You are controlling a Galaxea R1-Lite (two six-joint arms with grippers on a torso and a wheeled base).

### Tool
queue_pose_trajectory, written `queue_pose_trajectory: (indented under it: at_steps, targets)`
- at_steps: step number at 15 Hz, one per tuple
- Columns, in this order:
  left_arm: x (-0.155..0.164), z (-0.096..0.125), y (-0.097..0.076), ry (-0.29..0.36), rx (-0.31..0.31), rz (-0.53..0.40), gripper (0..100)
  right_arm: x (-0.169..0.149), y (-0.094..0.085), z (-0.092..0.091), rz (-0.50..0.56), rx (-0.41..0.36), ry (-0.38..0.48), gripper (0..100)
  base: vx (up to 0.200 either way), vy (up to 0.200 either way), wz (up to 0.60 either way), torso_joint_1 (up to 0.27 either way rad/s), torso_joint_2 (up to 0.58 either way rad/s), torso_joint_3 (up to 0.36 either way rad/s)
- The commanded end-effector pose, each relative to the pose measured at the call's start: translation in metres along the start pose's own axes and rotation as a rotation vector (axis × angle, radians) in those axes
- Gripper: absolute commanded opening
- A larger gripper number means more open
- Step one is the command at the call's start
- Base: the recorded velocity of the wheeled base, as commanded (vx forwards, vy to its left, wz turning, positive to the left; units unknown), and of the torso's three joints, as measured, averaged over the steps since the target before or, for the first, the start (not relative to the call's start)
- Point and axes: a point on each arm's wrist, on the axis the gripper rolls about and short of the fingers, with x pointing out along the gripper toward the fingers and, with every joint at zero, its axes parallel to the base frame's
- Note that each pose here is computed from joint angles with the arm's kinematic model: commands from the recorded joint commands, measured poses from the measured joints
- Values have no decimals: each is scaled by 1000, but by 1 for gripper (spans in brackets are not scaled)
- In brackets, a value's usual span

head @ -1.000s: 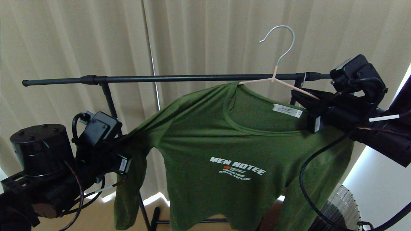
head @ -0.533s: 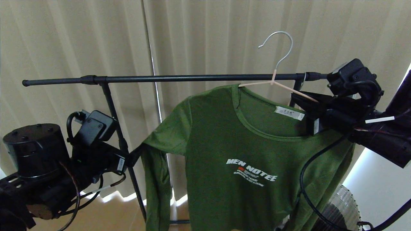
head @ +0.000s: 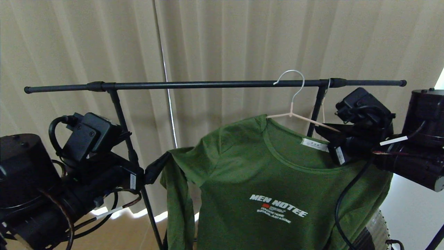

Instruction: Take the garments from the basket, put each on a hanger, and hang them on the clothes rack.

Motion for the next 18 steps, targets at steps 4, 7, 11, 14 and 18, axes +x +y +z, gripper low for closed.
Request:
queue_pose_trajectory:
  at_steps: [4, 7, 11, 14, 18]
  targets:
    - [-27, -17, 12, 59, -22, 58, 100, 1, 2, -10, -53, -16, 126, 0, 0, 0, 0, 0, 0, 0]
    - [-40, -29, 12, 88, -50, 63, 100, 1, -2, -10, -75, -9, 124, 0, 0, 0, 0, 0, 0, 0]
    - [-58, -31, 13, 58, -55, 70, 100, -1, -5, -9, -106, -2, 121, 0, 0, 0, 0, 0, 0, 0]
    - [-62, -28, 14, 36, -62, 76, 100, -5, -8, -6, -108, 8, 100, 0, 0, 0, 0, 0, 0, 0]
    - [-67, -24, 16, 9, -69, 85, 100, -6, -7, -6, -106, 30, 94, 0, 0, 0, 0, 0, 0, 0]
